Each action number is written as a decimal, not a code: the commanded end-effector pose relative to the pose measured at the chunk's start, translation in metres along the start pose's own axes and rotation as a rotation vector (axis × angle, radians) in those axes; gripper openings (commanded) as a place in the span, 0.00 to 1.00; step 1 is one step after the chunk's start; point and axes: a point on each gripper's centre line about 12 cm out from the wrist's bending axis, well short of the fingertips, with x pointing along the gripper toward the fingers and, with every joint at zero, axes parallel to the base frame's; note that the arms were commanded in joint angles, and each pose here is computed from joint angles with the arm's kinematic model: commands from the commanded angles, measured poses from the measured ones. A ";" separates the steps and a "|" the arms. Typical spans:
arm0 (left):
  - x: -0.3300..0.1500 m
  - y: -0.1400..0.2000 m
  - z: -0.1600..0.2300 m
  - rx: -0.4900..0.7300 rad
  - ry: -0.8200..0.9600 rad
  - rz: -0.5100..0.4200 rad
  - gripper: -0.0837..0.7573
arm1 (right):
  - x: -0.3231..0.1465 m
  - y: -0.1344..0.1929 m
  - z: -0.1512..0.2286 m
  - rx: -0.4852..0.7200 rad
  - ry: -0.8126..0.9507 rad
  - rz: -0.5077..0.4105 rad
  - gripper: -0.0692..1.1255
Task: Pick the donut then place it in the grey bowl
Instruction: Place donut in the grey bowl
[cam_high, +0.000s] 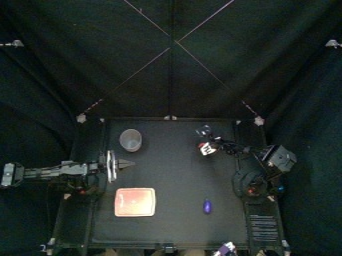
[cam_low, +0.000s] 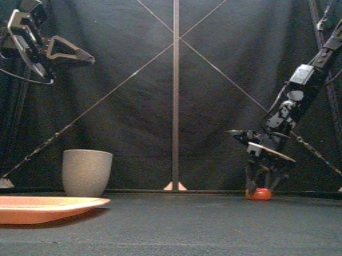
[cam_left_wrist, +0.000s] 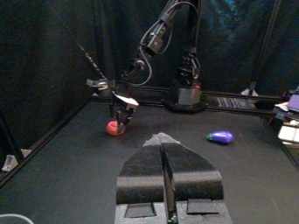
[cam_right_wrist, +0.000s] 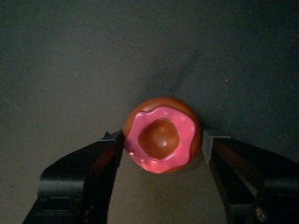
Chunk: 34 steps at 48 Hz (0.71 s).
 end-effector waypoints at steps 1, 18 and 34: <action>0.001 0.001 0.005 -0.001 -0.018 0.003 0.10 | -0.004 0.006 0.010 -0.004 -0.042 0.014 0.74; 0.002 0.001 0.007 0.003 -0.025 0.003 0.10 | -0.047 0.110 0.088 -0.143 -0.349 0.229 0.74; 0.000 0.001 0.007 0.005 -0.064 0.003 0.10 | -0.056 0.239 0.166 -0.260 -0.762 0.454 0.74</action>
